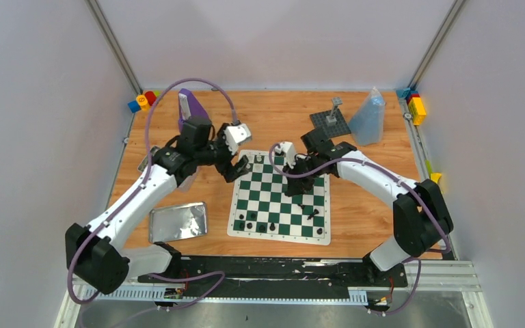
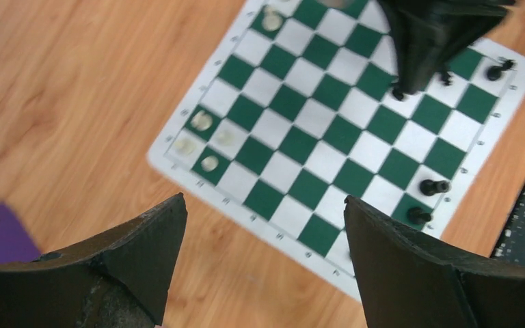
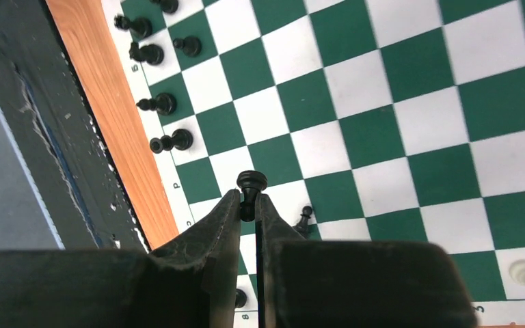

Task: Set up the chess pieces on the board
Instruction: Pick up the chess piece from the chessboard, then place the chess piece on the chessboard.

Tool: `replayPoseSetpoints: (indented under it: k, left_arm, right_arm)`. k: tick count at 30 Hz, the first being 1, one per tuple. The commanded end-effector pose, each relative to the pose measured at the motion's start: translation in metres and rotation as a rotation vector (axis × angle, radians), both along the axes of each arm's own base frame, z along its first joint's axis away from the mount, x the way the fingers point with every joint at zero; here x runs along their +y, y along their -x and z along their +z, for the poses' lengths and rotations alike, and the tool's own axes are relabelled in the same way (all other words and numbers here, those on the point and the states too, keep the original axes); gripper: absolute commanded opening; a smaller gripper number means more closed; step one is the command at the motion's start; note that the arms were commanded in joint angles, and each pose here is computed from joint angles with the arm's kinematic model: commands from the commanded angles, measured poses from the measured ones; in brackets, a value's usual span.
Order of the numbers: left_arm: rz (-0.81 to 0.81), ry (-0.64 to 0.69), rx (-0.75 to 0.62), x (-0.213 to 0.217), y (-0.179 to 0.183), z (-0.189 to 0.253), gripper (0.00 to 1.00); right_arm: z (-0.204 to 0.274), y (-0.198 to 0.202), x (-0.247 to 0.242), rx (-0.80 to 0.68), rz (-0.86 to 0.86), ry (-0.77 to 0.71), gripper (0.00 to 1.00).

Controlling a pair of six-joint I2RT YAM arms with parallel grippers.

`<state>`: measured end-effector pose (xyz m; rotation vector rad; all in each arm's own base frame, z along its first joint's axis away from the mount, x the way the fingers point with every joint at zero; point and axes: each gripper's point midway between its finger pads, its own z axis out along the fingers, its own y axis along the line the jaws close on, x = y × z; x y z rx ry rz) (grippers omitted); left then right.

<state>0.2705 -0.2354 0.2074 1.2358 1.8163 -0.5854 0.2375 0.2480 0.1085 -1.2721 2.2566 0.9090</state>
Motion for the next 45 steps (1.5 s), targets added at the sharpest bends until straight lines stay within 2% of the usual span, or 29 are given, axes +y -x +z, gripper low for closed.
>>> replayPoseSetpoints:
  k: [1,13,16,31,45]
  left_arm:
    - [0.170,-0.031,0.007,0.053,-0.011,0.005,0.93]
    - [0.673,0.080,0.014,0.188,-0.044,0.031,0.97]
    - [0.738,0.096,0.013,0.203,-0.047,0.035,0.98]
    - [0.751,0.107,0.019,0.208,-0.045,0.030,0.99]
    - [0.739,0.112,0.014,0.206,-0.044,0.030,0.99]
  right_arm:
    - [-0.005,0.002,0.009,-0.115,0.073,0.143,0.01]
    - [-0.037,0.015,0.062,-0.135,0.264,0.375,0.03]
    - [-0.045,0.021,0.071,-0.139,0.308,0.417,0.03]
    - [-0.064,0.041,0.088,-0.187,0.419,0.547,0.07]
    - [-0.069,0.045,0.095,-0.186,0.443,0.554,0.07]
